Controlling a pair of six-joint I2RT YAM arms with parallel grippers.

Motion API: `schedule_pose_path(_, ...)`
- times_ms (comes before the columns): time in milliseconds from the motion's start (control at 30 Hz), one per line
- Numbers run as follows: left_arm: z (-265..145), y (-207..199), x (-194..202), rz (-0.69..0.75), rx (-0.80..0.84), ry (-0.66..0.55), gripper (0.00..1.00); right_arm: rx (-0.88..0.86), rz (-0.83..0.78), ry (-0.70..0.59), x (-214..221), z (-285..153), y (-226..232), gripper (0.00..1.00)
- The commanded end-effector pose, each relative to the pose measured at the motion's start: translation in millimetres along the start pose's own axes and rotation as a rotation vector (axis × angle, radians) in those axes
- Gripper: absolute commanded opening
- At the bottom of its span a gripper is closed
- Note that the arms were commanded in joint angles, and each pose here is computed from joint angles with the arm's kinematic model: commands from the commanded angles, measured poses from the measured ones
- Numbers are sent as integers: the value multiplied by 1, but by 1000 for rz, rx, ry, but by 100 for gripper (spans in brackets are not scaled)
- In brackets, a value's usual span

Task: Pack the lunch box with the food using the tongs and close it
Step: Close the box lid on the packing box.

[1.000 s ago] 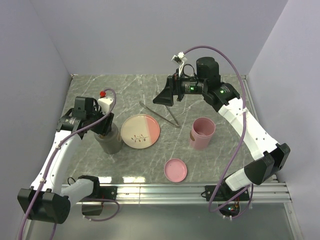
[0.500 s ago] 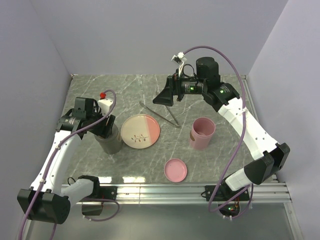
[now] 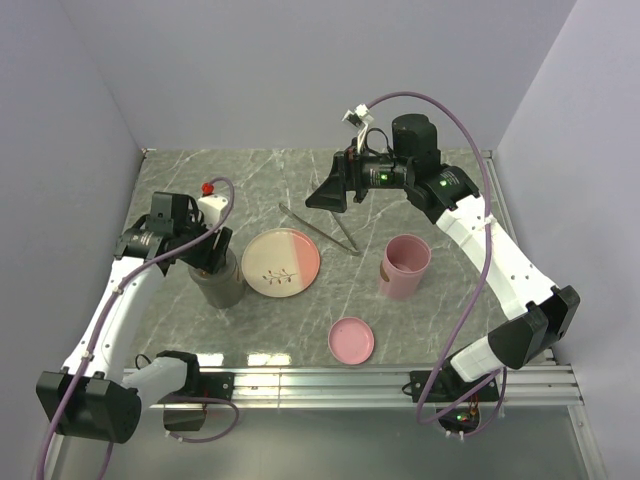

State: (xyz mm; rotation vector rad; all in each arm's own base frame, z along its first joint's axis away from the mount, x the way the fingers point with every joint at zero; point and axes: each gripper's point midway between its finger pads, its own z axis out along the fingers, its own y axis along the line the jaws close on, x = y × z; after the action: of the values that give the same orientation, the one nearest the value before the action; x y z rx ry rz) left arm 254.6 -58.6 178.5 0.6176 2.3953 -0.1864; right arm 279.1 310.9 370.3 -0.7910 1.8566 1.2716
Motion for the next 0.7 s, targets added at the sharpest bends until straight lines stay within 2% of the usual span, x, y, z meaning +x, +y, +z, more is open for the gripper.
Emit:
schedule_pose_path(0,5,-7,23,6,42,100,67,-19,-27,-24,-11,-3,7,100)
schedule_pose_path(167,-6,-11,12,17,64,70,70,-18,-27,-25,-10,-4,8,100)
schedule_pose_path(200,-8,-13,7,19,74,61,76,-19,-27,-25,-10,-5,7,100)
schedule_pose_path(267,-18,-14,-10,24,89,26,79,-20,-21,-21,-8,-3,6,100)
schedule_pose_path(533,-51,-5,-72,43,44,-153,82,-19,-26,-18,-7,-4,6,100)
schedule_pose_path(667,-57,13,-86,63,3,-189,84,-18,-26,-16,-6,-5,5,100)
